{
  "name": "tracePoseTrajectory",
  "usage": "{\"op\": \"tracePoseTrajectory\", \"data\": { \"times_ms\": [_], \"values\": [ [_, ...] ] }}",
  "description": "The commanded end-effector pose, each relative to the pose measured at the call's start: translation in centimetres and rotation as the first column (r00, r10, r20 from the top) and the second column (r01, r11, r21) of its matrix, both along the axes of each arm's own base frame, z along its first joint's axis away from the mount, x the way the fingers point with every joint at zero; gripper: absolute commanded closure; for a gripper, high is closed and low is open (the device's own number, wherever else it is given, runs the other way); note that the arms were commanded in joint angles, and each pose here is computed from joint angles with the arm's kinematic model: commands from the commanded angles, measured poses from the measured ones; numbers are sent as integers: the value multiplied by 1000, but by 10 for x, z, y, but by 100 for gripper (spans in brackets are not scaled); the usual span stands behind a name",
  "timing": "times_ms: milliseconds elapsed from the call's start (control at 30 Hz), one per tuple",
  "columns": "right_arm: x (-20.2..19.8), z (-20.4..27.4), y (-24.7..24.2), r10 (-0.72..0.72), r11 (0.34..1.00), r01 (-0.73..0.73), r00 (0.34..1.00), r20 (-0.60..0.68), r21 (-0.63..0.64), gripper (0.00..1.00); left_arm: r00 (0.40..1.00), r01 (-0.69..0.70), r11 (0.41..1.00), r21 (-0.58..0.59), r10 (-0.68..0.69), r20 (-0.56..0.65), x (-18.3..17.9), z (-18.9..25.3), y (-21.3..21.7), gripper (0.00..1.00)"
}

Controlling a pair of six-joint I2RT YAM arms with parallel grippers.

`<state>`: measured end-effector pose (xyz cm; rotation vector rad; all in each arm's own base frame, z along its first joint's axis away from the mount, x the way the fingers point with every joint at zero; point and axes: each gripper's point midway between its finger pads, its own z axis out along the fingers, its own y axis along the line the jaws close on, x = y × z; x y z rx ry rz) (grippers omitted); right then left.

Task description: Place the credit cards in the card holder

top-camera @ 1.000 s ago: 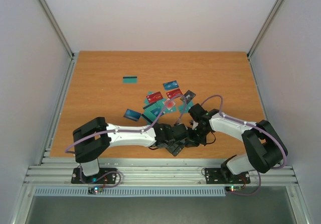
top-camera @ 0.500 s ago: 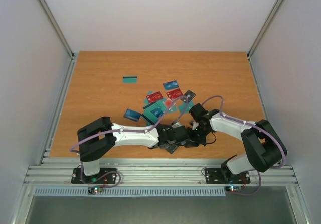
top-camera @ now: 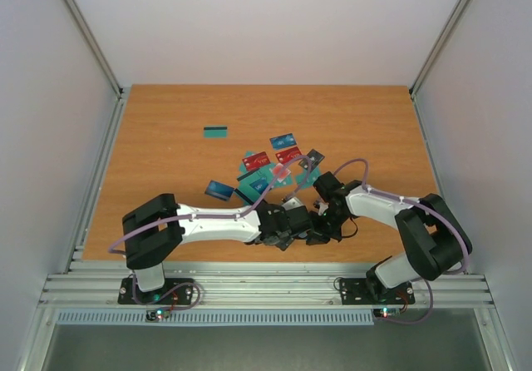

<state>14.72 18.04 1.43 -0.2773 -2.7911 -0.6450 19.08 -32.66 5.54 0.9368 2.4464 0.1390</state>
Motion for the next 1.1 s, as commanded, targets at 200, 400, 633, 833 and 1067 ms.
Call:
{"op": "tracePoseTrajectory", "data": {
  "times_ms": [200, 400, 633, 833, 1067],
  "values": [
    [0, -1, -2, 26, 1000, -26, 1000, -14, -13, 99, 995, -47, 999, -25, 49, 83, 19, 29, -2, 2],
    [-1, 0, -3, 34, 999, -34, 999, -15, -15, 99, 993, -84, 996, -37, 87, 77, 29, 31, 5, 6],
    [-2, 0, -4, 40, 999, -41, 999, -15, -20, 99, 992, -109, 991, -78, 113, 48, 37, 33, 9, 17],
    [-1, 0, -4, 44, 999, -44, 999, -16, -19, 99, 991, -129, 986, -107, 131, 12, 42, 30, 13, 30],
    [2, -1, -5, 42, 999, -42, 999, -18, -20, 99, 991, -95, 970, -225, 70, -116, 32, 22, -1, 38]
  ]
}}
